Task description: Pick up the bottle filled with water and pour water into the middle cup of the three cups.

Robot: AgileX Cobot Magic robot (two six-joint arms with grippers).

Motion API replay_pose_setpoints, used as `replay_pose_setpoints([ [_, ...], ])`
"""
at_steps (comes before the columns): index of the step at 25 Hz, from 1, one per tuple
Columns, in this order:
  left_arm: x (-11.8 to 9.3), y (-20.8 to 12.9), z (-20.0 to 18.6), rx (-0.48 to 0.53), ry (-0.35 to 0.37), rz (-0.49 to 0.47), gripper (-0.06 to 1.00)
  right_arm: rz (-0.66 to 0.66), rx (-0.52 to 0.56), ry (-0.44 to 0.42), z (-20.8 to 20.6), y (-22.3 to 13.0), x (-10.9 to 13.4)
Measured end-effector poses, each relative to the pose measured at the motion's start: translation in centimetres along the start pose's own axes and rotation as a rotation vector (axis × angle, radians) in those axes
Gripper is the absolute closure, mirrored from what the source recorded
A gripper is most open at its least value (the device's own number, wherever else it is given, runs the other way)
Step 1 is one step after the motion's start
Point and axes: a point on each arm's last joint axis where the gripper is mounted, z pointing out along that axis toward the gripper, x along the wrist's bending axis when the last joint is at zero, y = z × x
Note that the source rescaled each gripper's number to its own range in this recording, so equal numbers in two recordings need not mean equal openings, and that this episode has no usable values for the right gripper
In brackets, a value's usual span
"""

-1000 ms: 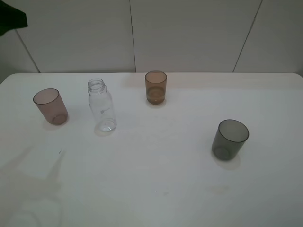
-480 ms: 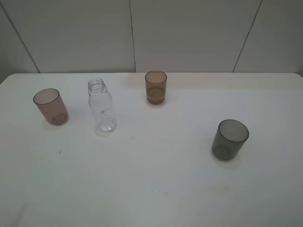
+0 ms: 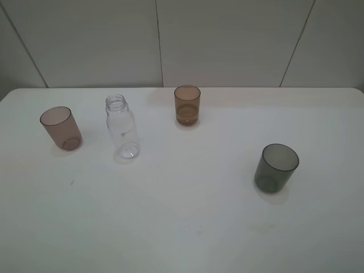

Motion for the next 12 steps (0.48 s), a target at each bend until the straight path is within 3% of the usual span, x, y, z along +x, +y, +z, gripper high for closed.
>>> replay_pose_setpoints([
  [4, -0.4, -2.7, 0.7, 0.023, -0.02, -0.012, -0.06, 0.0, 0.0, 0.0, 0.0, 0.0, 0.0],
  [12, -0.8, -6.5, -0.7, -0.125, -0.017, -0.008, -0.06, -0.003, 0.0, -0.005, 0.0, 0.0, 0.0],
])
